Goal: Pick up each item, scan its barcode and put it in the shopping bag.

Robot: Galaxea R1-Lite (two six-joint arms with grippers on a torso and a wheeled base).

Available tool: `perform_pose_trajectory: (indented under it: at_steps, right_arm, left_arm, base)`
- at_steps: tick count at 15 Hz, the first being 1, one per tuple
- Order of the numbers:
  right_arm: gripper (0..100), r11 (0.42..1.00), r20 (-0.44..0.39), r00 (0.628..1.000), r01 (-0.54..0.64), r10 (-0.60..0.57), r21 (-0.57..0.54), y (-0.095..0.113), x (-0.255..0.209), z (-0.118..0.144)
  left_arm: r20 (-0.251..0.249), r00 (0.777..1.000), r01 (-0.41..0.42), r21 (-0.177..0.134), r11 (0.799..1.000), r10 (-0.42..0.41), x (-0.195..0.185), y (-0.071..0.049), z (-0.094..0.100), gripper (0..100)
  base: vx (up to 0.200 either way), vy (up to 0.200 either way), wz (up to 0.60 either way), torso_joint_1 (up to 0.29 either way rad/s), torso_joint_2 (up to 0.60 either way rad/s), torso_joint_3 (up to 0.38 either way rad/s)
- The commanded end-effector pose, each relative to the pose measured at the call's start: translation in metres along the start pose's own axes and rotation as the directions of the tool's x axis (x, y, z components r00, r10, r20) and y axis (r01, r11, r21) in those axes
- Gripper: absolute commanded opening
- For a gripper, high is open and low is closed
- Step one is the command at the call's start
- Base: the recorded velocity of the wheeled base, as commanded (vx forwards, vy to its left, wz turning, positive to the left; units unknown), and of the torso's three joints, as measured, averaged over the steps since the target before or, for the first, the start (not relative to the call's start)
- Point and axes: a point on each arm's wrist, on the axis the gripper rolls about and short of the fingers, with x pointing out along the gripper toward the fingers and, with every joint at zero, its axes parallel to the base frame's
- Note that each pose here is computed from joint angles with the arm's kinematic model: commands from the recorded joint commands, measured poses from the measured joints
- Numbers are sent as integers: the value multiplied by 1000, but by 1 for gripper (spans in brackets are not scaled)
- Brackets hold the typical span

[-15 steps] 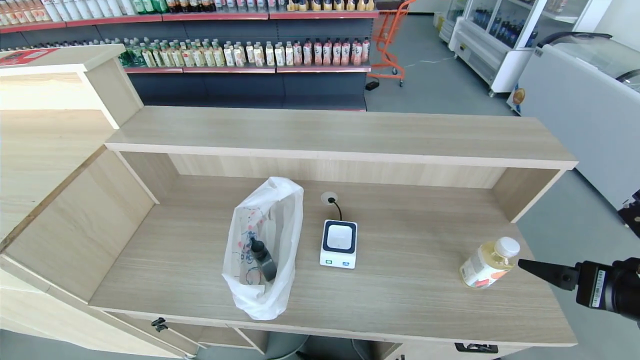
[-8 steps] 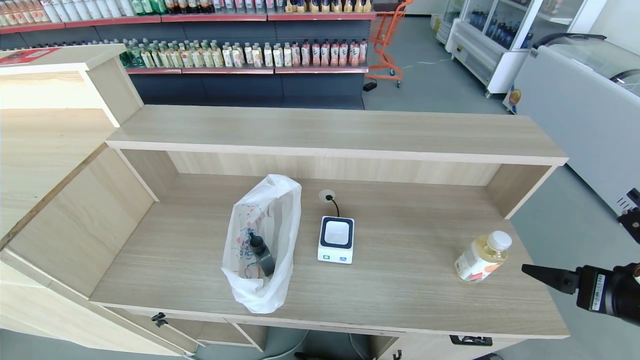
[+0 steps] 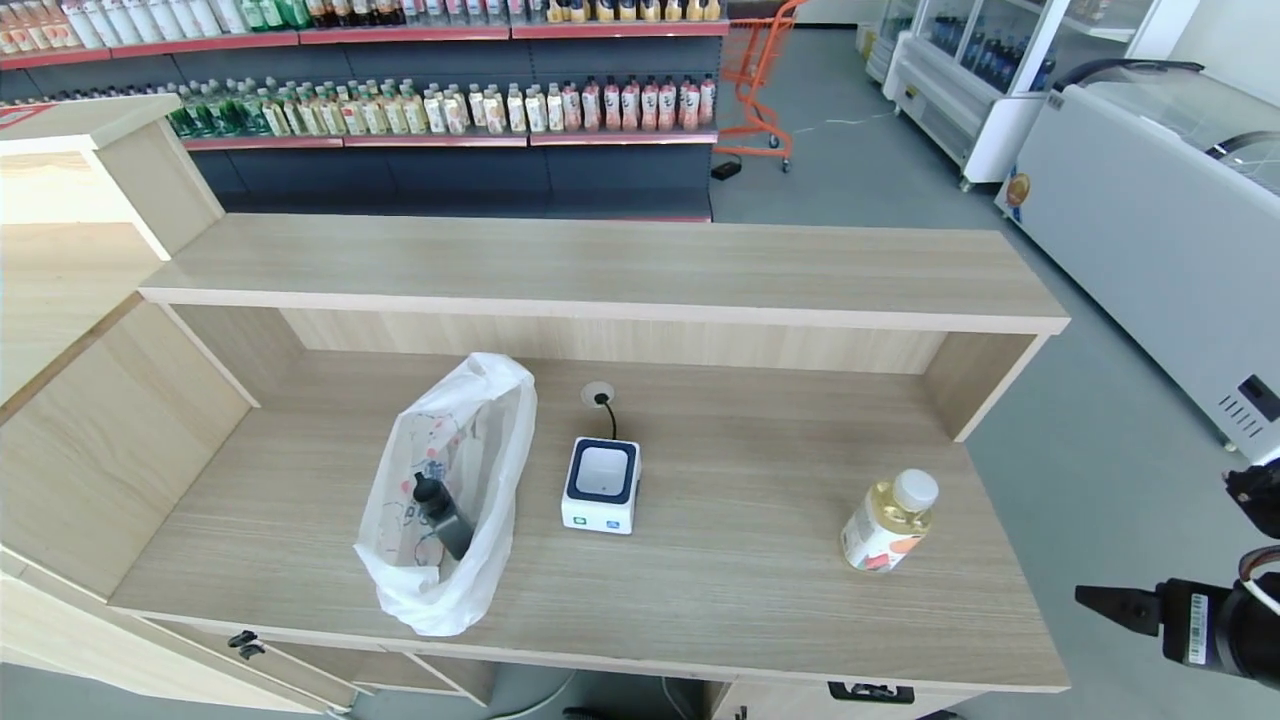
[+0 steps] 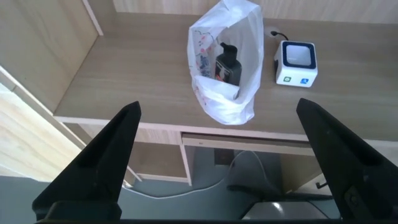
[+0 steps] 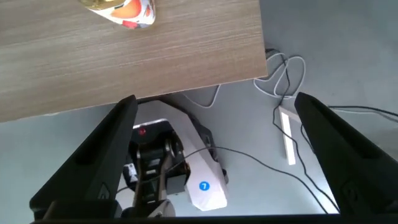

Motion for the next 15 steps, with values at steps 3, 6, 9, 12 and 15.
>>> perform_pose_trajectory:
  at_steps: [3,6,9,12,15]
  right_arm:
    - [100,996,-93,995,11,-20,-92,1,26,4]
    - [100,992,-135,990,12,-28,-123,2,48,8]
    - [100,992,-93,996,-11,0,-123,7,87,7]
    - [100,983,-42,991,-132,127,-129,11,116,-1]
    - [100,949,-44,970,-243,239,-203,13,128,-3]
  left_arm:
    - [0,1000,0,0,1000,0,0,0,0,100]
    - [0,1000,0,0,1000,0,0,0,0,100]
    - [0,1000,0,0,1000,0,0,0,0,100]
    - [0,1000,2,0,1000,-2,0,0,0,100]
    - [0,1000,2,0,1000,-2,0,0,0,100]
  base:
    - [0,0,0,0,0,0]
    - [0,0,0,0,0,0]
    - [0,0,0,0,0,0]
    - [0,0,0,0,0,0]
    - [0,0,0,0,0,0]
